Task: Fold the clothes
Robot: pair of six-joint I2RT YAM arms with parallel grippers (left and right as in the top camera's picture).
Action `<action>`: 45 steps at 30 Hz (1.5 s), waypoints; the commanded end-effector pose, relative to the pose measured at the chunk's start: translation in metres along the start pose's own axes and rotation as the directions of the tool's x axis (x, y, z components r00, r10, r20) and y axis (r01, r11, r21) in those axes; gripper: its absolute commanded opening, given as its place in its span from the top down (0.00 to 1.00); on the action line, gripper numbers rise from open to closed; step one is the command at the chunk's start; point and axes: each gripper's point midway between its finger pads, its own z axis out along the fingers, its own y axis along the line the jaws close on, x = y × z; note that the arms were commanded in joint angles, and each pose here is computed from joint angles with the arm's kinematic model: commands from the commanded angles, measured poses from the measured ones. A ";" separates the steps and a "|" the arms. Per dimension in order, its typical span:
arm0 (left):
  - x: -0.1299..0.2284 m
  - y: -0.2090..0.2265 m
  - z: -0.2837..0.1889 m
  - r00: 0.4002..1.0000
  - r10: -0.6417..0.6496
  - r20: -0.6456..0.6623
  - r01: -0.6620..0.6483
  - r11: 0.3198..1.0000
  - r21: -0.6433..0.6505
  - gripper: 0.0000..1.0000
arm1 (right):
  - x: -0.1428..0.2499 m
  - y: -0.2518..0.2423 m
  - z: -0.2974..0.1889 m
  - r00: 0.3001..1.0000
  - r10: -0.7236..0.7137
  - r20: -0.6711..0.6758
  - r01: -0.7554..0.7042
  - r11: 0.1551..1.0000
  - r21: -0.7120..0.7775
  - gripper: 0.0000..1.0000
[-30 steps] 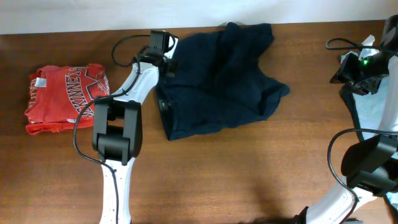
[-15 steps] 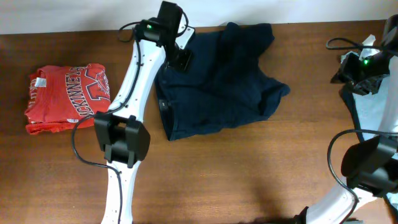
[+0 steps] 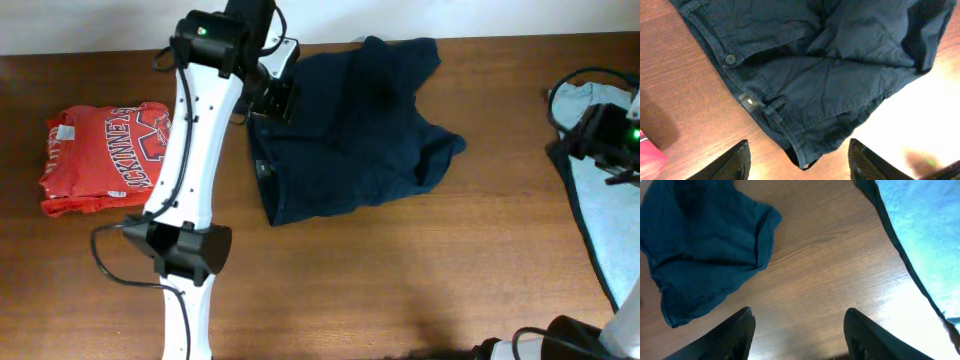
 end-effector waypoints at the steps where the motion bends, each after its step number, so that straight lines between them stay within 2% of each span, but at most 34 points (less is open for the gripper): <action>1: 0.008 -0.013 0.005 0.999 -0.023 -0.034 0.024 1.000 0.020 0.38 | 0.001 0.003 0.014 0.998 -0.025 -0.051 0.024 0.999 -0.027 0.37; 5: 0.017 -0.022 0.018 0.996 -0.032 -0.087 0.033 0.999 0.003 0.48 | 0.003 0.001 0.035 0.994 -0.037 -0.101 0.033 0.999 -0.037 0.37; 7: 0.017 -0.024 0.010 0.997 -0.031 -0.066 0.029 0.999 -0.039 0.48 | 0.005 -0.001 0.043 0.992 -0.034 -0.120 0.030 0.999 -0.035 0.37; 10: 0.017 -0.027 -0.021 0.999 -0.032 0.006 0.032 0.998 -0.061 0.47 | 0.005 -0.001 0.042 0.993 -0.037 -0.116 0.034 0.999 -0.035 0.35; 12: 0.021 -0.025 -0.075 0.990 -0.031 0.134 0.046 0.994 -0.104 0.41 | 0.014 -0.001 0.037 0.989 -0.052 -0.135 0.048 0.998 -0.036 0.27; 15: 0.028 -0.027 -0.112 0.975 -0.035 0.220 0.061 0.992 -0.111 0.36 | 0.019 0.000 0.030 0.990 -0.052 -0.131 0.048 0.998 -0.036 0.26; 19: 0.050 -0.027 -0.147 0.960 -0.042 0.276 0.079 0.989 -0.124 0.30 | 0.024 0.003 0.006 0.996 -0.066 -0.058 0.064 0.997 -0.034 0.26; 21: 0.064 -0.016 -0.156 0.953 -0.087 0.290 0.141 0.975 -0.170 0.28 | 0.030 0.005 -0.013 0.997 -0.075 0.000 0.075 0.997 -0.029 0.25; 25: 0.095 0.005 -0.162 0.925 -0.217 0.313 0.299 0.922 -0.245 0.24 | 0.046 0.005 -0.063 0.980 -0.101 0.170 0.099 0.995 0.015 0.17; 29: 0.091 0.008 -0.137 0.887 -0.296 0.354 0.380 0.903 -0.199 0.21 | 0.030 0.008 -0.083 0.943 -0.120 0.310 0.116 0.993 0.031 0.10; 33: 0.072 0.002 -0.089 0.863 -0.347 0.367 0.408 0.907 -0.102 0.20 | 0.007 0.017 -0.066 0.944 -0.125 0.306 0.139 0.990 -0.025 0.07; 37: 0.061 -0.004 -0.025 0.869 -0.357 0.342 0.385 0.923 -0.016 0.20 | -0.018 0.029 -0.023 0.968 -0.125 0.220 0.155 0.980 -0.126 0.07; 41: 0.065 0.005 0.025 0.856 -0.401 0.328 0.427 0.904 -0.010 0.20 | -0.031 0.034 0.030 0.989 -0.125 0.083 0.140 0.968 -0.206 0.07; 45: 0.077 0.011 0.069 0.874 -0.409 0.262 0.432 0.901 -0.036 0.20 | -0.033 0.033 0.073 0.992 -0.122 -0.036 0.110 0.967 -0.229 0.07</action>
